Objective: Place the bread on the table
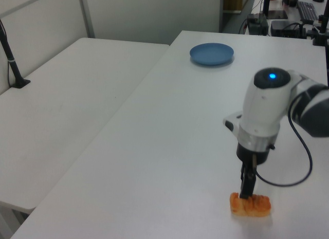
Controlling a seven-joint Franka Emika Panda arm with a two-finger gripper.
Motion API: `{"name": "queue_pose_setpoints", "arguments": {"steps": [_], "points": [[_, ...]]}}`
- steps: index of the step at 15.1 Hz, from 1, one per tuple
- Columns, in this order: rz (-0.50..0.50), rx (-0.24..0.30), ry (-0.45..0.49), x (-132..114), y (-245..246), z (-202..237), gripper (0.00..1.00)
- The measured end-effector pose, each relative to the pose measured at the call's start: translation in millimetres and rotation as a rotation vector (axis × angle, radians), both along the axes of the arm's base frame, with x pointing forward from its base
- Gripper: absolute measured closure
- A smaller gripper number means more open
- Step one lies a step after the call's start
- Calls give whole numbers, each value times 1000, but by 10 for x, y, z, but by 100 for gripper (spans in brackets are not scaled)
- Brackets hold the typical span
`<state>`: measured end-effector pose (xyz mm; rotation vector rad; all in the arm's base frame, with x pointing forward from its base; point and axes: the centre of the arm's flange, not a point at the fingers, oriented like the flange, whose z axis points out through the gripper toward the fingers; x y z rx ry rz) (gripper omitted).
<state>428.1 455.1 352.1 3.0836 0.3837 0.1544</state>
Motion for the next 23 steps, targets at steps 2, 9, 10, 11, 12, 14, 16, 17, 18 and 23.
{"name": "queue_pose_setpoints", "arguments": {"steps": [2,9,10,11,12,14,16,17,18,23], "points": [[-53,-12,6,148,-152,225,0],[-96,-50,92,678,-1175,1354,0],[-109,-49,97,741,-1384,1544,0],[-133,-47,91,799,-1606,1739,0],[-162,-46,79,842,-1834,1920,0],[-234,-40,47,905,-2322,2252,0],[-292,-30,20,943,-2809,2527,0],[-302,-25,11,963,-3029,2626,0],[-310,-10,7,989,-3228,2702,0],[-298,111,15,1123,-4037,2871,0]]}}
